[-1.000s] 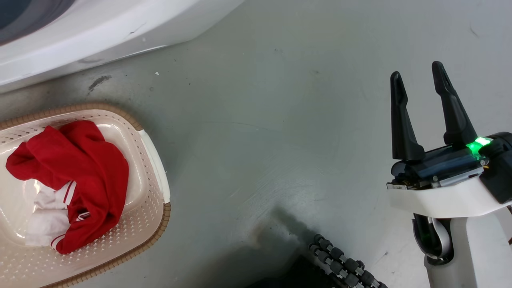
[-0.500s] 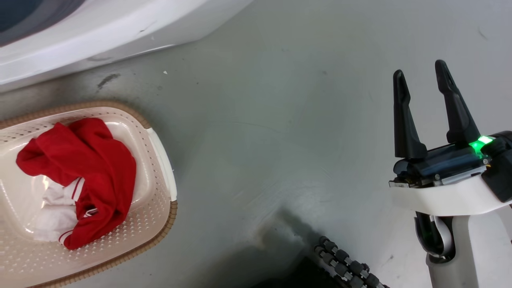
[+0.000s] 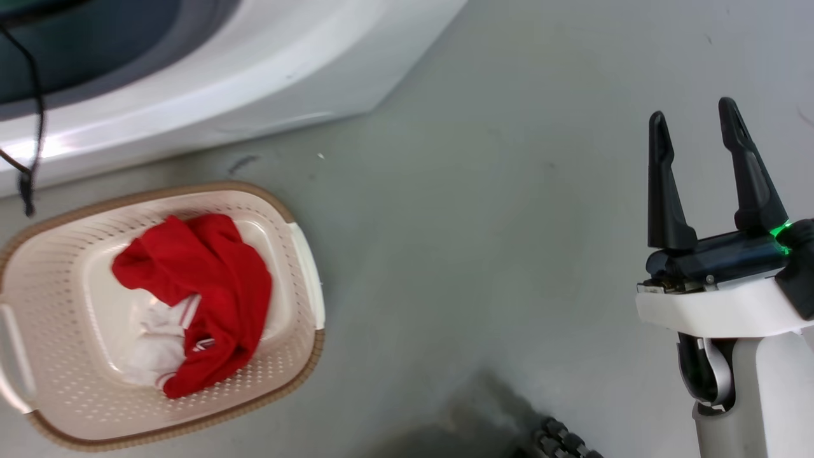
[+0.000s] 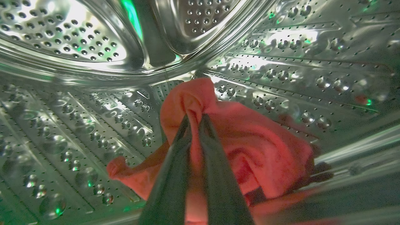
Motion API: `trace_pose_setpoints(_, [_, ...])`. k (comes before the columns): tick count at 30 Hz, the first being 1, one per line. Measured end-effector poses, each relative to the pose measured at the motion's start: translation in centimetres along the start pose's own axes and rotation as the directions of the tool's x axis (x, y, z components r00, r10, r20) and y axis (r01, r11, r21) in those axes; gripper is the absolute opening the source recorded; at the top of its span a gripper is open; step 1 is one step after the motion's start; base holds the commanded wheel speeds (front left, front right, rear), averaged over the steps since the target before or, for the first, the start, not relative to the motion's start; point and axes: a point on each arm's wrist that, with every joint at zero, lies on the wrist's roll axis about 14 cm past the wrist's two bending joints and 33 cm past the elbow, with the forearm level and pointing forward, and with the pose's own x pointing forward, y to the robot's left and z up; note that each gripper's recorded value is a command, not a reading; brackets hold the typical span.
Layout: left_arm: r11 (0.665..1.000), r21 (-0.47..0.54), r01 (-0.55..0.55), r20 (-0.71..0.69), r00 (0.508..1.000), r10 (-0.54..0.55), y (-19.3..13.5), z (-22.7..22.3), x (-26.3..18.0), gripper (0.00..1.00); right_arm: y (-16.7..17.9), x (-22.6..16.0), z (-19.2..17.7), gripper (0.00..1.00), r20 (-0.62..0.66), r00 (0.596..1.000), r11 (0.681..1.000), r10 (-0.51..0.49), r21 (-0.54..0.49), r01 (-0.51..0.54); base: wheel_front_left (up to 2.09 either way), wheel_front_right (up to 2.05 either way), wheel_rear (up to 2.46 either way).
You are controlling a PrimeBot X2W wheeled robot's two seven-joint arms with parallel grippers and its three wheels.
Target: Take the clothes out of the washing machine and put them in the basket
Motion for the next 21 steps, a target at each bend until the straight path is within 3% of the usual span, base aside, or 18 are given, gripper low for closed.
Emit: trace_pose_setpoints(21, [0.998, 0.058, 0.024, 0.201, 0.979, -0.036, -2.3, 2.5, -14.4, 0.0, 2.9, -2.5, 6.2, 1.0, 0.151, 0.985, 0.997, 0.077, 0.008, -0.079, 0.0, 0.0, 0.0])
